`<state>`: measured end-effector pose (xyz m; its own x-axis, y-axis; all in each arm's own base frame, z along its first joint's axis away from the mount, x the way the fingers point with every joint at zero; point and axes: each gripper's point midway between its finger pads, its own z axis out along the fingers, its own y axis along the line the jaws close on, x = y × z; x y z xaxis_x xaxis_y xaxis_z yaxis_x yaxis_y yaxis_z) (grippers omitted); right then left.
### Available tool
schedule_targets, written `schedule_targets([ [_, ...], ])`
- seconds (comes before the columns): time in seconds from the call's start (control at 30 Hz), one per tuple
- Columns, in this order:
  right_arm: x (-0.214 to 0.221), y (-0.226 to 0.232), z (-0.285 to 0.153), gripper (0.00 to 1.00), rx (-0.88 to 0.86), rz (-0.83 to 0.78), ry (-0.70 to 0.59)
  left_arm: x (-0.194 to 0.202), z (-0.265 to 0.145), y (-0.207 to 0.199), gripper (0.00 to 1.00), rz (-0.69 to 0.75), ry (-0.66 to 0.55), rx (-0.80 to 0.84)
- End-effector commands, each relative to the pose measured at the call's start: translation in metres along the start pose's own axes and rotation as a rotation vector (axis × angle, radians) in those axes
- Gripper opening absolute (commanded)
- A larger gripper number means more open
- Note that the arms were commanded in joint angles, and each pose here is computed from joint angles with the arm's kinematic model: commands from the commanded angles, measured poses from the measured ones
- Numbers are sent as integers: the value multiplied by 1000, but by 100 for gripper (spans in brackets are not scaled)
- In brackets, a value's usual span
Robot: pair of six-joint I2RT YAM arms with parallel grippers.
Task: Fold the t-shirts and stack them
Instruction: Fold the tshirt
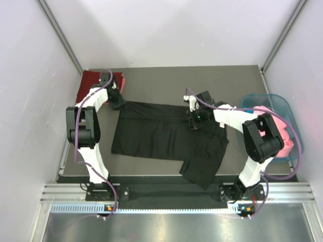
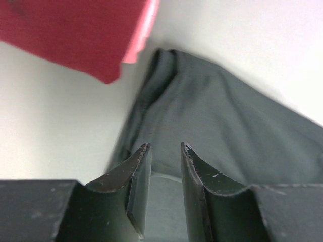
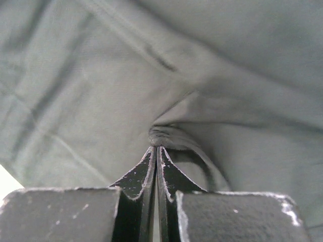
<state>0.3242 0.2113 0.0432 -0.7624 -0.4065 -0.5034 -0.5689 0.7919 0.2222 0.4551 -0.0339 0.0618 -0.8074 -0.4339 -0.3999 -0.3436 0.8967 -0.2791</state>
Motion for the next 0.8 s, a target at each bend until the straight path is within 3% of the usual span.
schedule_targets([
  [0.0, 9, 21, -8, 0, 0, 19, 21, -6, 4, 27, 35, -7, -29, -142],
  [0.23, 23, 32, -14, 3, -16, 29, 32, -8, 2, 29, 35, -12, -42, -161],
  [0.3, 14, 36, -25, 15, -19, 40, -5, -7, 2, 28, 36, -17, -38, -153],
  [0.33, 11, 36, -29, 34, -16, 42, -22, -7, 2, 28, 36, -19, -40, -152],
  [0.43, 0, 34, -45, 47, 12, 102, -66, -2, 4, 22, 36, -21, -22, -115],
  [0.5, -1, 25, -53, 45, 49, 159, -83, 4, 7, 23, 36, -23, -4, -104],
  [0.6, 11, -10, -59, 31, 185, 348, -84, 13, 16, 27, 35, -22, 28, -118],
  [0.77, 39, -56, -76, 47, 383, 594, -116, 22, 23, 34, 35, -27, 44, -133],
])
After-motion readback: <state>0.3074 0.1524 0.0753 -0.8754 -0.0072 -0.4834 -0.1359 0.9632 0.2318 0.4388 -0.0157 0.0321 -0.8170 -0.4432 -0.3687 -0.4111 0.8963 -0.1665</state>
